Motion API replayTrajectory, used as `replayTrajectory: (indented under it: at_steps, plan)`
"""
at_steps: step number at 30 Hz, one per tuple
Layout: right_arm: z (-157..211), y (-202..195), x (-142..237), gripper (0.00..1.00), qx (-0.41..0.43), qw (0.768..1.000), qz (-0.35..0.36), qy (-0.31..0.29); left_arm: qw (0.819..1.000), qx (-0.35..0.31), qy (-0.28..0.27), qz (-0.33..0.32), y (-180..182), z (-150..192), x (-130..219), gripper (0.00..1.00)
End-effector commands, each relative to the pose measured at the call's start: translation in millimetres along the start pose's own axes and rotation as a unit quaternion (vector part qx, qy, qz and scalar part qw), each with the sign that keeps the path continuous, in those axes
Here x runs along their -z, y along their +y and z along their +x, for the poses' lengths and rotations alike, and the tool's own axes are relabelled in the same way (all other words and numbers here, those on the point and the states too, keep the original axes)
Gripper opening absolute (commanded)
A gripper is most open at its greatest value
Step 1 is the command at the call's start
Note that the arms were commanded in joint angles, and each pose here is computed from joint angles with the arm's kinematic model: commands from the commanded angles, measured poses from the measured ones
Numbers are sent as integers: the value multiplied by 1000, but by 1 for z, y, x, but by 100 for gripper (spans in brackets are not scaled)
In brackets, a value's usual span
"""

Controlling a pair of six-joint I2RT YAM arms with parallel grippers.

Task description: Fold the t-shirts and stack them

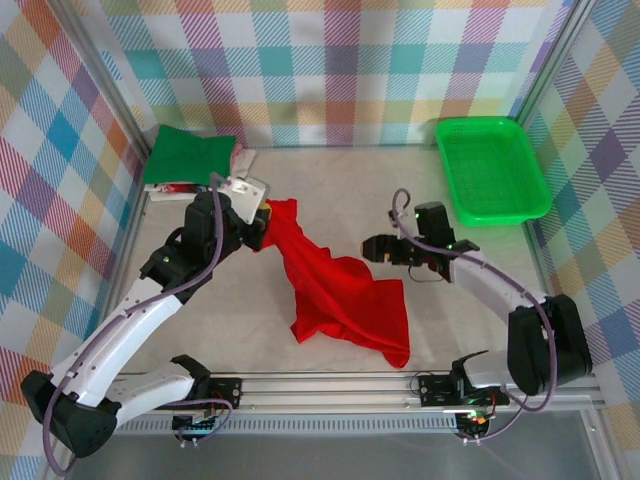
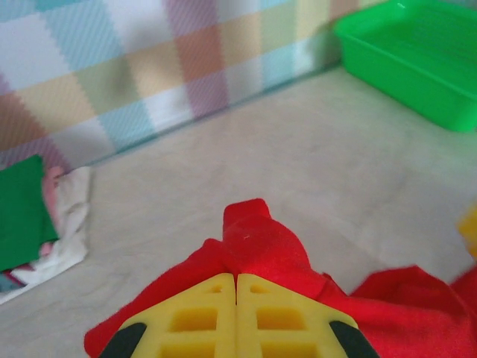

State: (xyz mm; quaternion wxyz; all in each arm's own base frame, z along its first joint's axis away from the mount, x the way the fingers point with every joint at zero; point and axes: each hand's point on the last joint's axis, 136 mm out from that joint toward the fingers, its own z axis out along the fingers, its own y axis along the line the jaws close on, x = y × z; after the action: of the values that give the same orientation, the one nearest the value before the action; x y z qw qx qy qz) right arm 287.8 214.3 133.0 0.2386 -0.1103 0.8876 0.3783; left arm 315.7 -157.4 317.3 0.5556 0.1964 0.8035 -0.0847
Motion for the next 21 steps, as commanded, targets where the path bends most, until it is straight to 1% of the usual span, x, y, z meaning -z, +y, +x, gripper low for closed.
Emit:
replayTrajectory:
  at_steps: [1,2,4,6,8,10,12,16,21]
  plan:
    - [15,31,1,71,85,996,-28,7,994,70,-58,-68,42,-21,10,0]
    - [24,38,-3,72,109,993,-30,14,992,80,-61,-72,46,-22,9,0]
    - [44,51,-12,74,169,985,-35,27,989,92,-54,-103,57,-20,7,0]
    - [57,55,-21,77,223,974,-7,27,984,105,-47,-138,71,-17,7,0]
    - [60,51,-29,80,241,970,8,16,982,114,-51,-142,76,-17,8,0]
    - [64,52,-36,80,243,970,-4,20,980,122,-56,-146,79,-18,9,0]
    - [79,60,-45,83,267,962,-20,46,979,124,-54,-152,83,-18,9,0]
    - [124,69,-56,88,339,934,-21,113,976,128,-52,-169,92,-16,13,0]
    - [162,88,-55,90,391,908,-62,139,972,132,-51,-186,100,-12,14,0]
